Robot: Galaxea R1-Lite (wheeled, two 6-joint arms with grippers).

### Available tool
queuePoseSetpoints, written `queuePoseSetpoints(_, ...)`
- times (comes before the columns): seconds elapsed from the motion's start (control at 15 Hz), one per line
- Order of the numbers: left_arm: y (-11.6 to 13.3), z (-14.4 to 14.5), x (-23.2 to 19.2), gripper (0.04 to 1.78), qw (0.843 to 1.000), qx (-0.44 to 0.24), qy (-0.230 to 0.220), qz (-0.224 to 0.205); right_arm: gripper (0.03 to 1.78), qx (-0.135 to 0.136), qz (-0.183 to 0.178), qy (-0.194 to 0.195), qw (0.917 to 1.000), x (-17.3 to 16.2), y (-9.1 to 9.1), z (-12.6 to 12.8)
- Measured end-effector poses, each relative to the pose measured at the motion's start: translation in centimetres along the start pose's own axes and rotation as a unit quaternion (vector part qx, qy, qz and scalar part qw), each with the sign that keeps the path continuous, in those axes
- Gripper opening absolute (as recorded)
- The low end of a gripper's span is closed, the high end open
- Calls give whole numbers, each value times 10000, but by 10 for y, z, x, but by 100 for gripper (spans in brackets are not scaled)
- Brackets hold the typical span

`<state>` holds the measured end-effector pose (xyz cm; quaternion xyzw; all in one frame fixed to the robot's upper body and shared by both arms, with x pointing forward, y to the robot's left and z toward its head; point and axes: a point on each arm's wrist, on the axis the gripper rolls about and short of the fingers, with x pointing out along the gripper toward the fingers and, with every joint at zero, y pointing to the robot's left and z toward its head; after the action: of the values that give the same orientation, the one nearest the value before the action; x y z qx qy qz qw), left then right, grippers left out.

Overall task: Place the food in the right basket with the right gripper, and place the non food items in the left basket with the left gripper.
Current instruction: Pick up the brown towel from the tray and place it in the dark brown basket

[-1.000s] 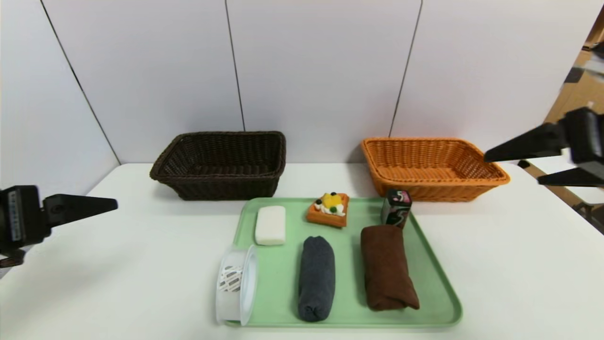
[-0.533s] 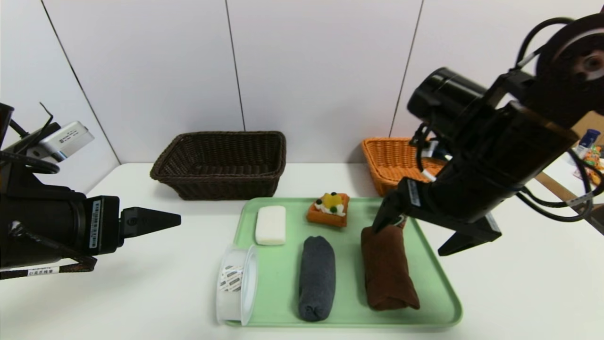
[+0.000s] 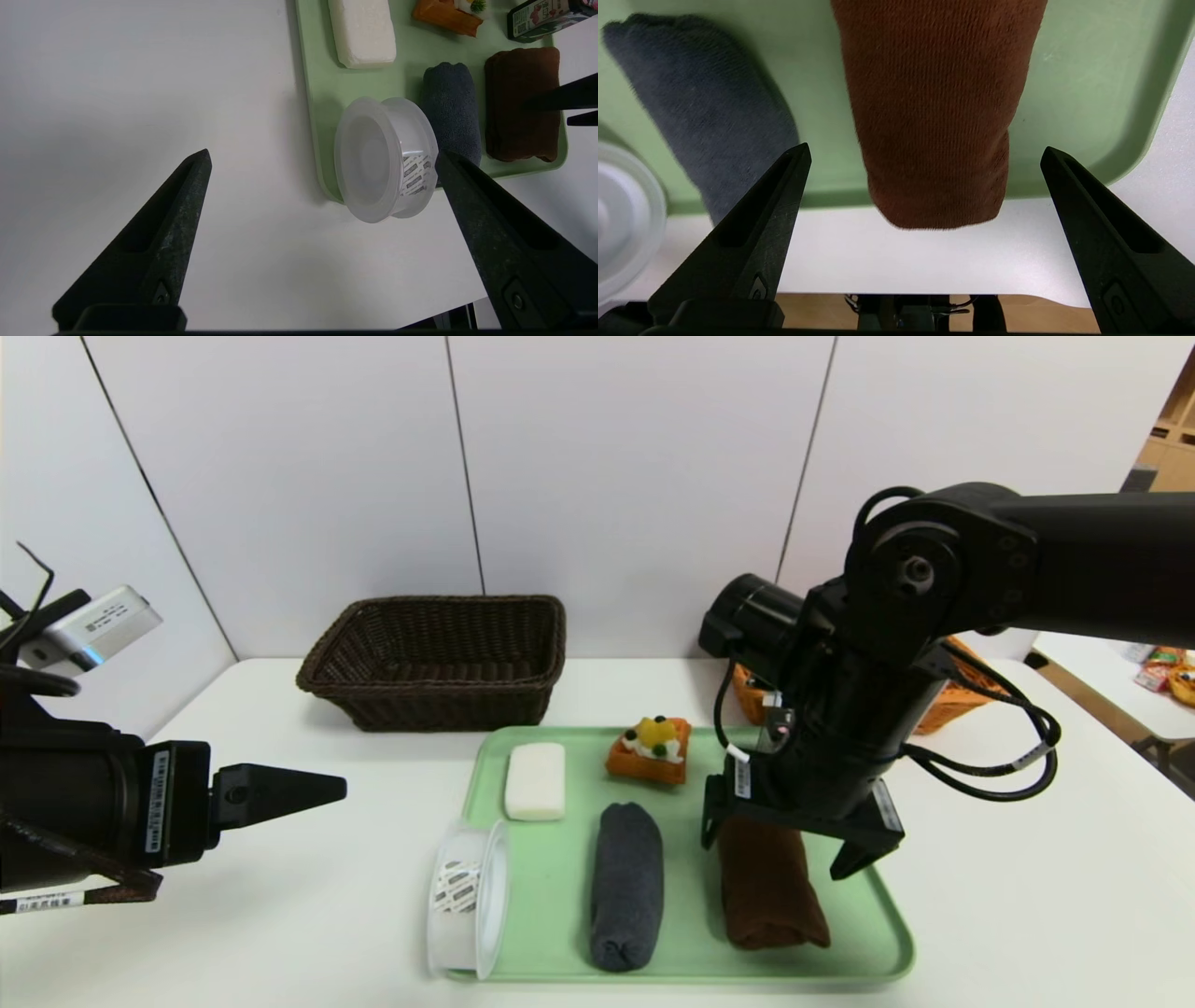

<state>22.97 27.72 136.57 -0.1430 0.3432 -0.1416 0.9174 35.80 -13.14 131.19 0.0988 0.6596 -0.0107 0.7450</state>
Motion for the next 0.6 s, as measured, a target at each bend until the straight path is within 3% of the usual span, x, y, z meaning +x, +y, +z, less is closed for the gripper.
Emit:
queuePoseSetpoints(0.47, 0, -3, -7, 169, 10000, 28, -25, -48, 170, -8, -191, 34, 9998, 29, 9, 12)
queuePoseSetpoints(0.6, 1, -5, -8, 169, 10000, 29, -20, -50, 140, -8, -184, 6, 9998, 36, 11, 16)
